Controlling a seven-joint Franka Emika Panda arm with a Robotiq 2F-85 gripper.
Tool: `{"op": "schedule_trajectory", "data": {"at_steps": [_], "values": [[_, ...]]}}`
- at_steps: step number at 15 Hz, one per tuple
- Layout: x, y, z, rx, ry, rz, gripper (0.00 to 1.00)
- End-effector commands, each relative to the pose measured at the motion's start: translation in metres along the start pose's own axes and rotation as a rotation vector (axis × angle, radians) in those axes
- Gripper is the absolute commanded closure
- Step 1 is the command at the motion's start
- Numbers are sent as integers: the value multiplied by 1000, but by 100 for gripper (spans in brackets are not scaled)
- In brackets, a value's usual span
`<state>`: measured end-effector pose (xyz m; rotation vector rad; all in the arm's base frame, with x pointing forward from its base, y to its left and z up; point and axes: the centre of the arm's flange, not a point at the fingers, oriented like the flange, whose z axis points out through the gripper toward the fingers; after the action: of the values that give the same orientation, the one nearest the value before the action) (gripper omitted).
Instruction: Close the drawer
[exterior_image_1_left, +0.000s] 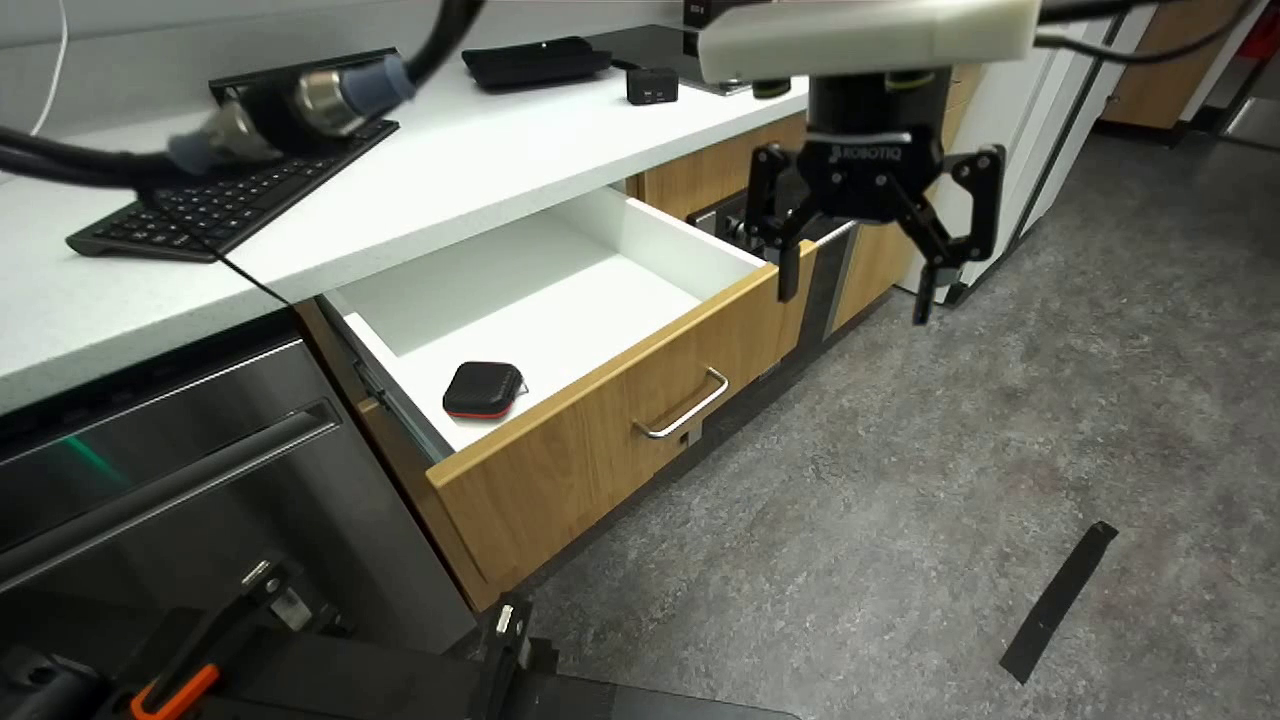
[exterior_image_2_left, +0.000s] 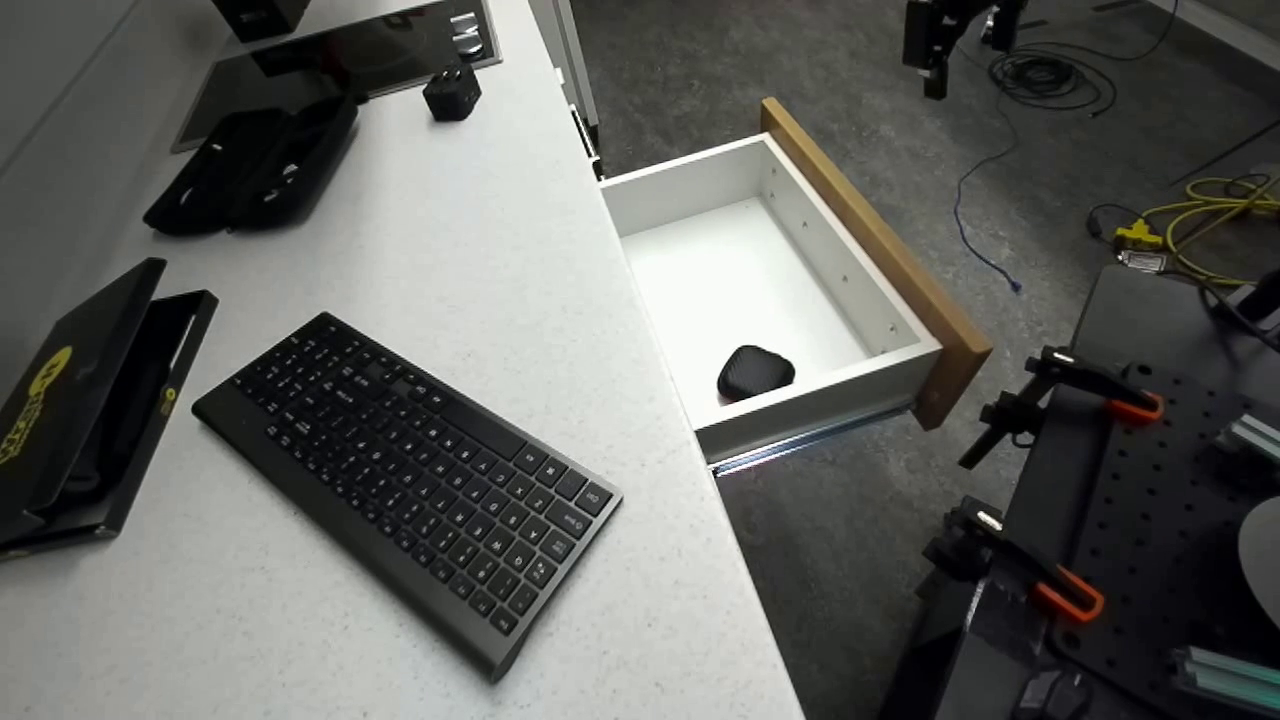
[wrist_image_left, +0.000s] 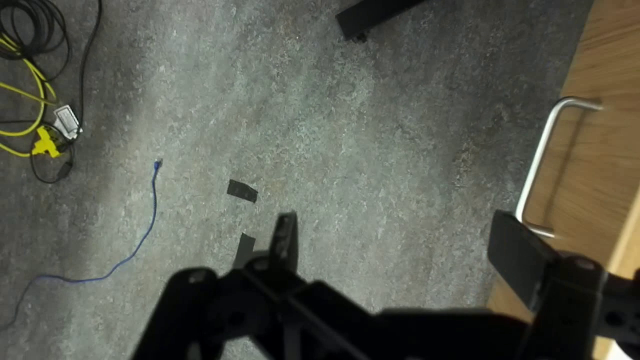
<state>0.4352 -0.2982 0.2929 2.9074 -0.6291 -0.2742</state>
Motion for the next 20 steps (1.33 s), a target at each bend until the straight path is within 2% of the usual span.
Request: {"op": "schedule_trajectory", "data": {"at_steps": [1, 7, 11, 15, 20], "values": [[33, 19, 46, -20, -22, 89, 0], [89, -3, 120, -12, -81, 196, 0], [119, -27, 153, 12, -140, 189, 0], [133, -57, 163, 2, -156, 135, 0], [144, -113, 146, 37, -198, 27, 0]]}}
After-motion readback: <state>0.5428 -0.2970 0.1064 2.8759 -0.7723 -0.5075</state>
